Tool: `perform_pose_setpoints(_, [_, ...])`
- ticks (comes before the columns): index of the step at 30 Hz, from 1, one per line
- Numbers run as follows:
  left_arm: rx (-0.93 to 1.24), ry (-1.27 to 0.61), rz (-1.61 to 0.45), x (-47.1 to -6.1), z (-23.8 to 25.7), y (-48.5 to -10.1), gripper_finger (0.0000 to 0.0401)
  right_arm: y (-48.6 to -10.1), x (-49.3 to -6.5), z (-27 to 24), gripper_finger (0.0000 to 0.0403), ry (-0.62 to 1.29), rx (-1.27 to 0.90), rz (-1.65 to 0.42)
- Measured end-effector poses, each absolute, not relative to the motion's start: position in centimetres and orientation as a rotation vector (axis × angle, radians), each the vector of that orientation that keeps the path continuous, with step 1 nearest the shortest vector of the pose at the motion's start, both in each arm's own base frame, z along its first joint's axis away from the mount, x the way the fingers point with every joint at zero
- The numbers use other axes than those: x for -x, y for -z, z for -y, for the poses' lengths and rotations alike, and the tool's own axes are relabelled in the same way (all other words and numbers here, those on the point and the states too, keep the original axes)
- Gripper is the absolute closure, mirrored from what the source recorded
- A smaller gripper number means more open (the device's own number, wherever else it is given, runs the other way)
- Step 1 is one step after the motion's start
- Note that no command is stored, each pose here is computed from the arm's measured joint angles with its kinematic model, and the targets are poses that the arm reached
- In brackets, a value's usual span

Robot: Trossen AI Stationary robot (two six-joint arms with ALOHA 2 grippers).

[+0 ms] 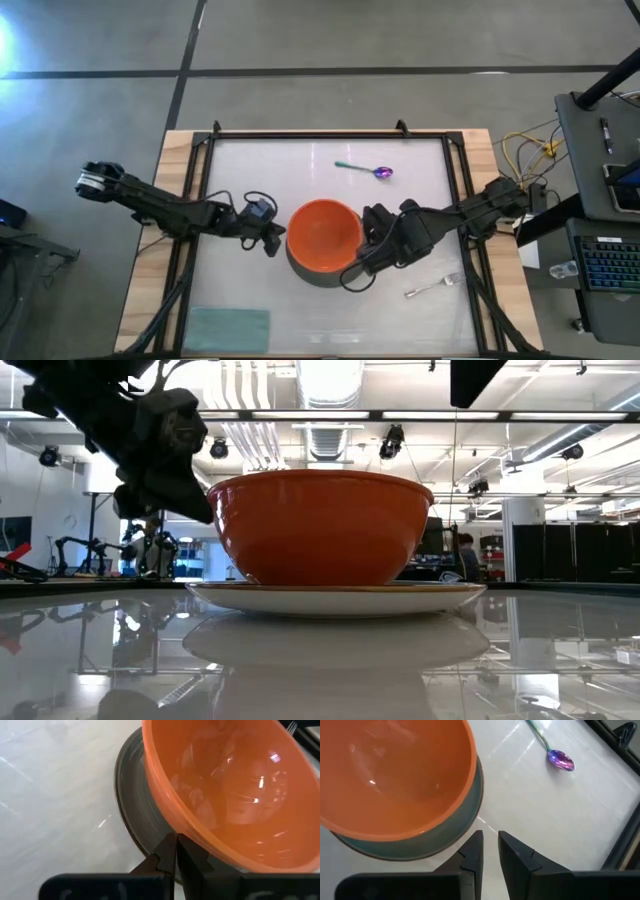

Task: Set table place
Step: Stack the orange bowl on the gray plate, then put the spoon on the orange bowl

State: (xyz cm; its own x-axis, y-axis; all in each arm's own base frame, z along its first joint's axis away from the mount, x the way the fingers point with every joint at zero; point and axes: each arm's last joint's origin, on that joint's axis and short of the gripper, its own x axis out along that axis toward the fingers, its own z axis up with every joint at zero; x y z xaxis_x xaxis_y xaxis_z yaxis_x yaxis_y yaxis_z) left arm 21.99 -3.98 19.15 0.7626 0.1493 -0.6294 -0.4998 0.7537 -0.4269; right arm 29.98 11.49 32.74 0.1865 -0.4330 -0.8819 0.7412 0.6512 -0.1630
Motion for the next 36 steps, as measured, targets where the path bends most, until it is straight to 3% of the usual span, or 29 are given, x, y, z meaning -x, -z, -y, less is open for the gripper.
perform_pose_setpoints(12, [0.648, -0.355, -0.582, -24.0, 4.1, -17.7, 0.0401, -31.0, -29.8, -11.0, 0.0351, 0.928, -0.326, -1.12])
perform_pose_setpoints(18, [0.675, -0.308, -0.614, -23.7, 4.2, -18.0, 0.0401, -30.8, -30.3, -8.9, 0.0351, 1.056, -0.372, -1.026])
perform_pose_setpoints(22, [0.681, -0.253, -0.508, -22.7, 4.0, -20.6, 0.0401, -31.3, -30.9, -5.6, 0.0351, 1.08, -0.296, -1.042])
perform_pose_setpoints(27, [0.675, -0.194, -0.387, -20.6, 3.6, -23.6, 0.0401, -31.2, -31.0, 0.5, 0.0351, 1.094, -0.345, -1.21])
perform_pose_setpoints(30, [0.684, -0.177, -0.347, -19.2, 3.3, -24.8, 0.0401, -30.5, -31.1, 4.1, 0.0351, 1.025, -0.383, -1.312])
perform_pose_setpoints(36, [0.732, -0.145, -0.269, -16.6, 2.8, -26.7, 0.0401, -28.8, -31.3, 9.6, 0.0351, 0.879, -0.436, -1.319])
